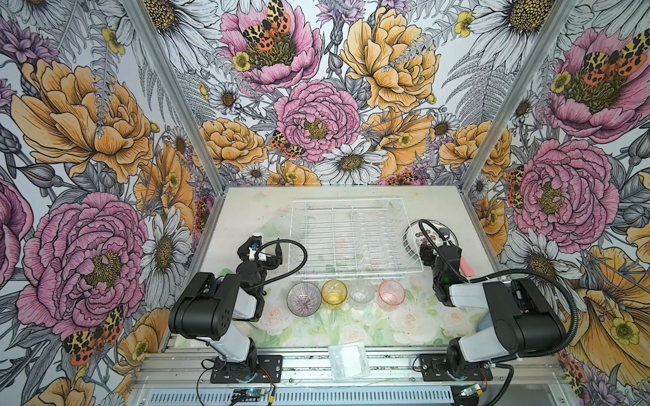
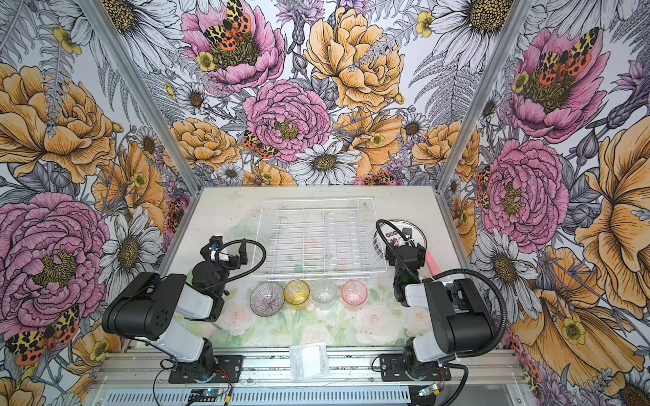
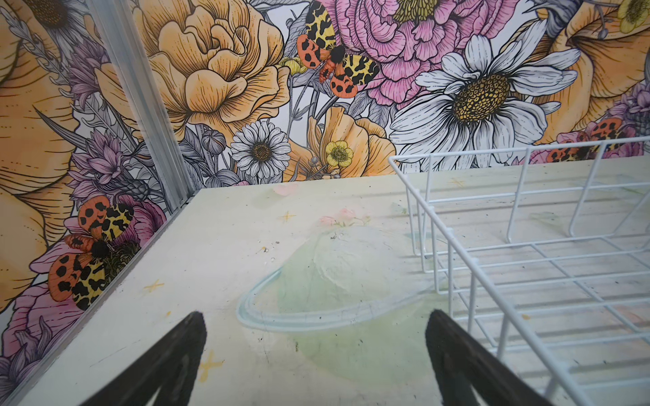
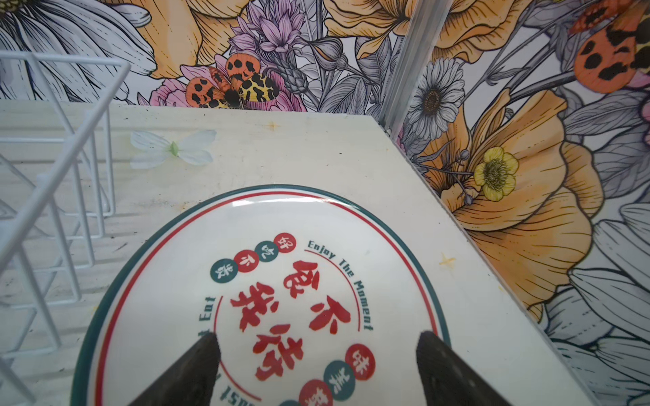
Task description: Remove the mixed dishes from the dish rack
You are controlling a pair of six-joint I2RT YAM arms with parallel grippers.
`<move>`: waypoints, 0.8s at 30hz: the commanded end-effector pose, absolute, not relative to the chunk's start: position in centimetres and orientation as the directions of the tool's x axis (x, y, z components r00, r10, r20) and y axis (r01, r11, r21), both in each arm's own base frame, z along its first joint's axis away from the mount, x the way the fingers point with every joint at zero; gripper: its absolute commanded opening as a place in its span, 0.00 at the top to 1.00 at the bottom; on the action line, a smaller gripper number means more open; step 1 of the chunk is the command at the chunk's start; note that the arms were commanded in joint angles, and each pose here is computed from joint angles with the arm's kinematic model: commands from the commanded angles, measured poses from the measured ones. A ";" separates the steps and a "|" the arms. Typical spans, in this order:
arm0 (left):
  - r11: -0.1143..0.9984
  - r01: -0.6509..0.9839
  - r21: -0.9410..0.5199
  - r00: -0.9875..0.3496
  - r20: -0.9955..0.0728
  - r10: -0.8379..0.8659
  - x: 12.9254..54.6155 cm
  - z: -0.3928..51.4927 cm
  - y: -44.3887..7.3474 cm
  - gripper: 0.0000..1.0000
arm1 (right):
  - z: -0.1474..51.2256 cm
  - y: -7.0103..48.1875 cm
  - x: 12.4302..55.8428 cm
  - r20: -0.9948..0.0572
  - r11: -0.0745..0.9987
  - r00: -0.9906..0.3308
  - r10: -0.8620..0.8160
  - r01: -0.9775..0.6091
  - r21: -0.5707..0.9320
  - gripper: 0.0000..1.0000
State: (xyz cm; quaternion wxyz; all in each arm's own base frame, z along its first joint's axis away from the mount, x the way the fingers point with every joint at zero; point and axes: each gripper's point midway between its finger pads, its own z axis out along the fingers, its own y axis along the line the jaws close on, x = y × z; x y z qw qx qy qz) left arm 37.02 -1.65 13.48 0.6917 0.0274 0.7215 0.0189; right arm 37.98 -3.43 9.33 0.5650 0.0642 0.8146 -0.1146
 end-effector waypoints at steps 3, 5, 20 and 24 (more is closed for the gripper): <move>0.995 0.096 -0.009 -0.128 -0.992 0.003 39.5 13.4 -1.2 0.01 | 11.6 -3.5 39.9 -0.973 0.985 -0.226 0.038 0.175 -0.002 0.07; 0.993 0.107 -0.041 -0.163 -0.986 -0.023 40.1 13.2 -0.8 0.01 | 11.5 -3.6 39.8 -0.970 0.984 -0.239 0.042 0.178 -0.001 0.02; 0.998 0.054 0.019 -0.109 -0.994 0.025 39.1 13.6 -1.2 0.01 | 11.5 -3.4 39.9 -0.969 0.985 -0.243 0.035 0.170 -0.007 0.01; 0.998 -0.063 0.003 -0.182 -0.983 -0.008 40.5 13.0 0.6 0.01 | 11.5 -3.4 39.9 -0.969 0.985 -0.243 0.034 0.170 -0.008 0.01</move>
